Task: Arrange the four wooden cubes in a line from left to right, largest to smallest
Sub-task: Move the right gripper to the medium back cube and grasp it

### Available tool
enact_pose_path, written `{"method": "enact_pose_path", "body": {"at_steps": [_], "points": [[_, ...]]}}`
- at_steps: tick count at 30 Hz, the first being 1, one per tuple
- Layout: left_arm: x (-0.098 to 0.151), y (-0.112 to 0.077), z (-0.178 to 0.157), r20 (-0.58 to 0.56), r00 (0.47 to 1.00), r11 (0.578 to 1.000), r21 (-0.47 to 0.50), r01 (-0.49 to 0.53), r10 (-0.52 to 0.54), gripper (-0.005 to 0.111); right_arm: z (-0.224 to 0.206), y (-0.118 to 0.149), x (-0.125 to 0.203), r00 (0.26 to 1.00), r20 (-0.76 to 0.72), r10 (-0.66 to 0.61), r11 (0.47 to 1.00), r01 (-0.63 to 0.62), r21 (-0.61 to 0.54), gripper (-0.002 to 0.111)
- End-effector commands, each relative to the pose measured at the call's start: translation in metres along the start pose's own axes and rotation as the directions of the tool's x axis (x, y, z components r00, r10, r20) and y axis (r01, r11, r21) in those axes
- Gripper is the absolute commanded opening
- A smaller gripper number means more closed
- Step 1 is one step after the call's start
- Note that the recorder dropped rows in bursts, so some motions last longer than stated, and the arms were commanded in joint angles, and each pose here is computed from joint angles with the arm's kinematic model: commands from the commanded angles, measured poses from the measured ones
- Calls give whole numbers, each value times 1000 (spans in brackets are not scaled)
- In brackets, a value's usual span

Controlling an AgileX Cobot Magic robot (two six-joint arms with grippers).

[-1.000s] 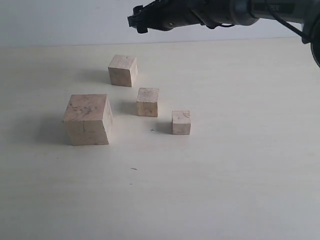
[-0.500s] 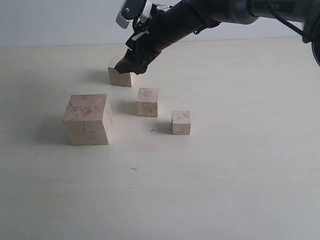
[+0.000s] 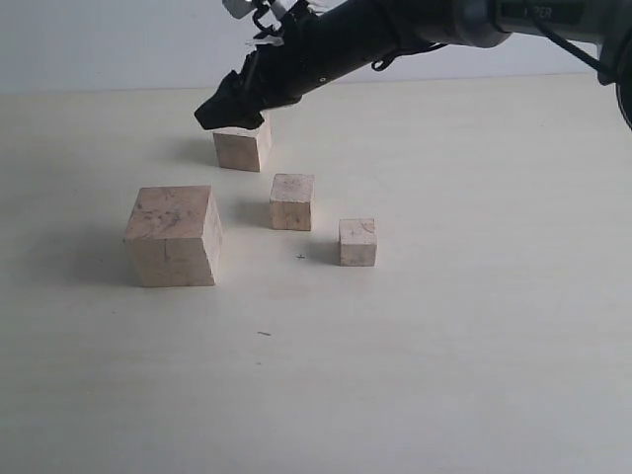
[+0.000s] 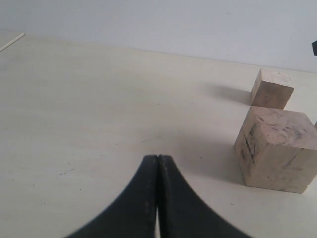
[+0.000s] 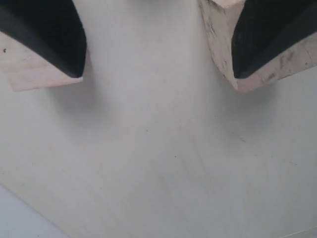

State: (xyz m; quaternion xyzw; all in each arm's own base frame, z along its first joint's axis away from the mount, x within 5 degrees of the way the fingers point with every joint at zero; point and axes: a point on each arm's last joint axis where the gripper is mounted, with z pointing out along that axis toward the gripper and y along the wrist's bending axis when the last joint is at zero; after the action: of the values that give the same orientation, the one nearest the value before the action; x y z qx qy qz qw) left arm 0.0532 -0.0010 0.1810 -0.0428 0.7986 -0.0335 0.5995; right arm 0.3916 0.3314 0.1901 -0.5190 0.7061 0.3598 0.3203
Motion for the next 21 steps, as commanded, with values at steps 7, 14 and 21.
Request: {"method": "enact_pose_path", "body": {"at_steps": [7, 14, 21], "points": [[0, 0, 0, 12, 1000, 1000, 7, 0, -1, 0, 0, 9, -8, 996, 28, 88, 995, -86, -44, 75], [0, 0, 0, 12, 1000, 1000, 7, 0, -1, 0, -2, 5, -17, 956, 128, 263, 965, -259, -53, 75], [0, 0, 0, 12, 1000, 1000, 7, 0, -1, 0, -2, -16, -16, 988, 152, 7, 979, -38, 201, 75]]}}
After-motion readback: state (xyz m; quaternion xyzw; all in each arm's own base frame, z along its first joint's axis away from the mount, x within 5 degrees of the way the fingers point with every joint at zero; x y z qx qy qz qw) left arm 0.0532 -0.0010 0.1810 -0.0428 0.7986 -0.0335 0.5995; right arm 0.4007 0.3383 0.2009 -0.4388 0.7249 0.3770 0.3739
